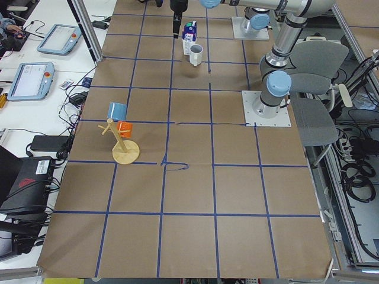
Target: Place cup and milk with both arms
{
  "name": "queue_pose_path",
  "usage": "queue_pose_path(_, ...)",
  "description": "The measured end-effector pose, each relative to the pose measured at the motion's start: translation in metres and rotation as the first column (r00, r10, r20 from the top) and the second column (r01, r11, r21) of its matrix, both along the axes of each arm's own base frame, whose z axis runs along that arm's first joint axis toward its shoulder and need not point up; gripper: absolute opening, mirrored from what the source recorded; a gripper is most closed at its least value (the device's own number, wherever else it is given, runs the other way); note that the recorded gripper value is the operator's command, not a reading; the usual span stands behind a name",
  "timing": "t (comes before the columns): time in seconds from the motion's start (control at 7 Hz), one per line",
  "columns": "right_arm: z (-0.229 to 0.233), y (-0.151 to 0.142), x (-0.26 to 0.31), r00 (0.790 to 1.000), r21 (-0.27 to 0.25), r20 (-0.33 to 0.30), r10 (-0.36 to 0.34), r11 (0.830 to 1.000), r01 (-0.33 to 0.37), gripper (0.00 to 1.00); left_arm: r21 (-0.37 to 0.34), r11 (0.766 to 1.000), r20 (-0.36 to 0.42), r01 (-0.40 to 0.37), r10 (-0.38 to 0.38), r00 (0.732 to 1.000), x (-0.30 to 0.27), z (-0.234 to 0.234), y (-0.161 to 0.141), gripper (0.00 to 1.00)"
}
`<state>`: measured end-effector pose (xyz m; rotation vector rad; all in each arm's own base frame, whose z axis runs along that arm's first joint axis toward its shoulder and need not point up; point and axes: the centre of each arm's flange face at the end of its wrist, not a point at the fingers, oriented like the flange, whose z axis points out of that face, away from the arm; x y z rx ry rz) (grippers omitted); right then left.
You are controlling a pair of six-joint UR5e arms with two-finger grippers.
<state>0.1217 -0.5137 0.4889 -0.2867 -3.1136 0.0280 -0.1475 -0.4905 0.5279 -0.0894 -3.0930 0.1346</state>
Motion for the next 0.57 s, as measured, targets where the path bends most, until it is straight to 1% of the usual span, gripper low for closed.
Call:
queue_pose_path(0.14, 0.0126, 0.0019, -0.0064, 1.0, -0.016, -0.007, 0.015, 1.0, -0.015, 1.0, -0.001, 1.0, 0.0, 0.0, 0.0, 1.0, -0.0001, 0.0003, 0.0, 1.0)
queue_pose_path(0.29, 0.018, 0.0037, -0.0088, 1.0, -0.021, -0.011, 0.024, 0.999, -0.024, 1.0, -0.002, 1.0, 0.001, 0.0, 0.0, 1.0, 0.0, 0.0007, 0.0, 1.0)
queue_pose_path(0.57, 0.019, 0.0054, -0.0094, 0.999, -0.015, -0.013, 0.032, 0.999, -0.032, 1.0, -0.003, 1.0, 0.003, 0.0, 0.0, 1.0, 0.0002, 0.0005, -0.0005, 1.0)
